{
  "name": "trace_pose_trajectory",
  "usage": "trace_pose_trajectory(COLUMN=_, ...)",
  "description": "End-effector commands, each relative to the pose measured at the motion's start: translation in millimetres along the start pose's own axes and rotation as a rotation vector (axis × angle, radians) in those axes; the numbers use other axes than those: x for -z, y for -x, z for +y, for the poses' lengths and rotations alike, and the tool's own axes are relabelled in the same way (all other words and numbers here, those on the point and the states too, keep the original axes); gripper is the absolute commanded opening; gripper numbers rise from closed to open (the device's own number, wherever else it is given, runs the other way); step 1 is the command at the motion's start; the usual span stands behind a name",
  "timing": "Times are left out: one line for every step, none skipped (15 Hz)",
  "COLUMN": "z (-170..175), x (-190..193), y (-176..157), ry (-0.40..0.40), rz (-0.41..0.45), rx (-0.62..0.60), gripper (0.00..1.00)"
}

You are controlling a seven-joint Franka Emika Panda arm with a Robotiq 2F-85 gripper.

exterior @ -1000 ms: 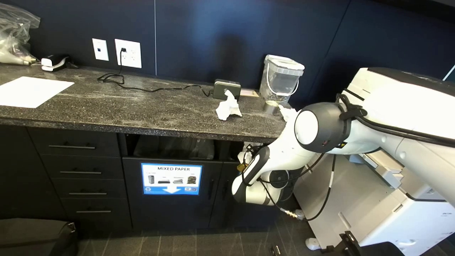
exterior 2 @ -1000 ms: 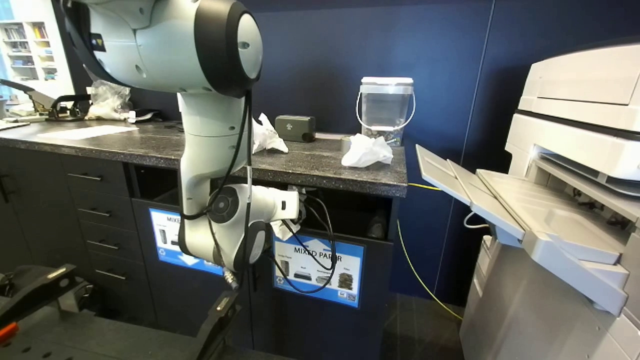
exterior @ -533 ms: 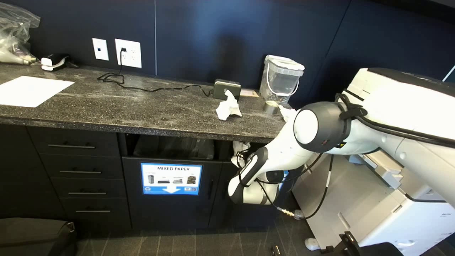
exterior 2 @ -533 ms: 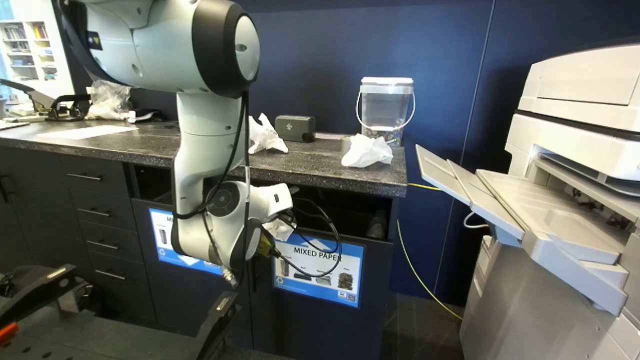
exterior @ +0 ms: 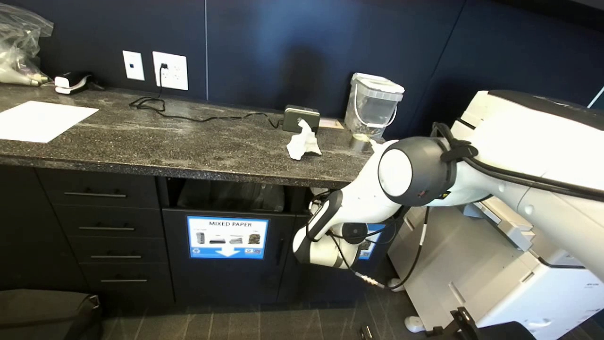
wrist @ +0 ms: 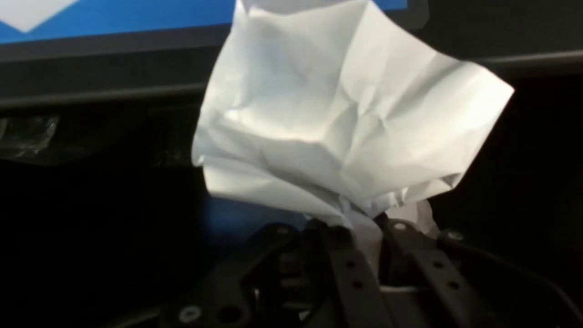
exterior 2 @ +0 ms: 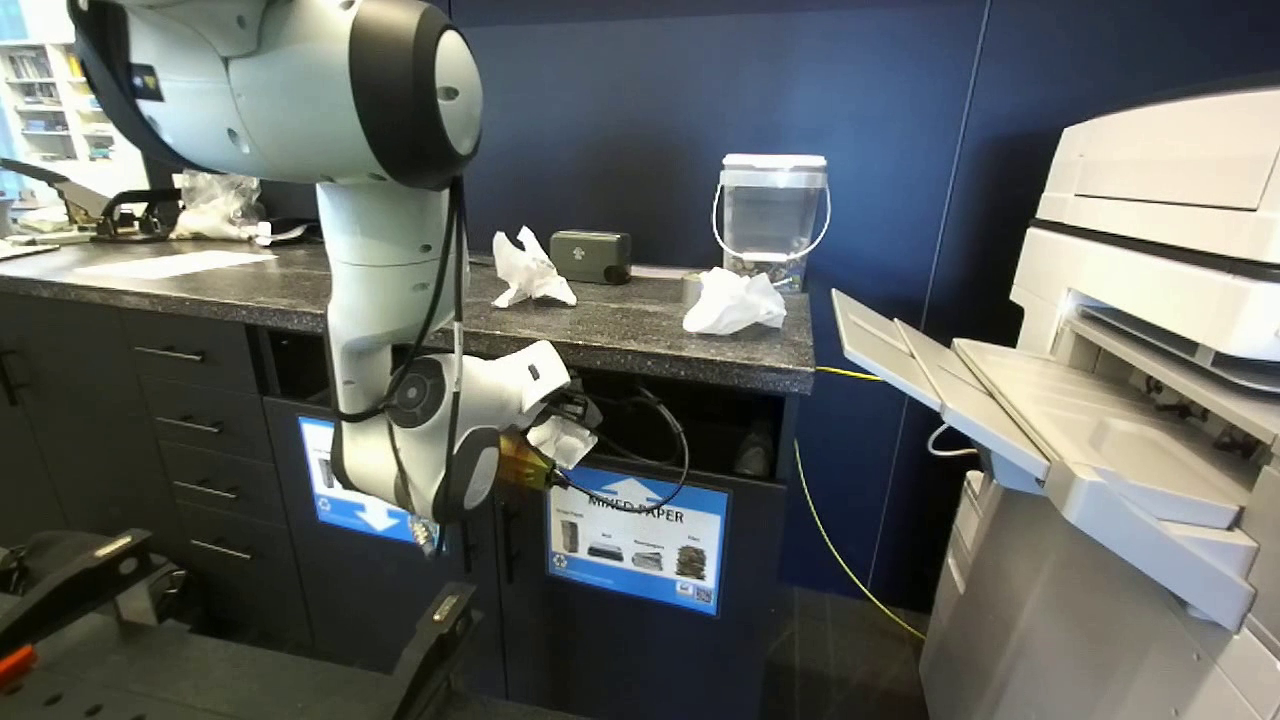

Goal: Put the tissues inside the rubbish bin.

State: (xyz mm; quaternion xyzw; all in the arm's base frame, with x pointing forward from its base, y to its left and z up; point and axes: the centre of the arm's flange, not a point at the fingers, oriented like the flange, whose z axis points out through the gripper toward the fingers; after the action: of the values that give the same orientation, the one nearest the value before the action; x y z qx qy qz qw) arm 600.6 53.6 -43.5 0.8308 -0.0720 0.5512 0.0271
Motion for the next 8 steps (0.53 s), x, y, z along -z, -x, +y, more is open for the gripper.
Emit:
trace_pose_trajectory(z=-18, x=-53, y=47, ry=0.044, rz=0.115, rx=0.020, gripper=0.08)
trace_pose_trajectory(z=-19, x=-52, y=46, ry=0.052, rz=0.135, rx=0.007, gripper=0.08)
trace_pose_trajectory(z=-20, x=-50, y=44, ry=0.057, rz=0.149, rx=-0.003, gripper=0.07)
trace_pose_trajectory(z=-20, x=-49, y=43, ry=0.062, rz=0.167, rx=-0.017, gripper=0.08)
trace_pose_trajectory(z=-21, x=-47, y=43, ry=0.061, rz=0.169, rx=-0.038, gripper=0.08)
trace_pose_trajectory(z=-21, x=-45, y=43, ry=0.065, rz=0.173, rx=-0.043, gripper=0.08)
trace_pose_trajectory(z=-21, x=-44, y=44, ry=0.064, rz=0.159, rx=-0.054, gripper=0.07)
trace_pose_trajectory(z=-21, x=-43, y=46, ry=0.070, rz=0.143, rx=-0.050, gripper=0.07)
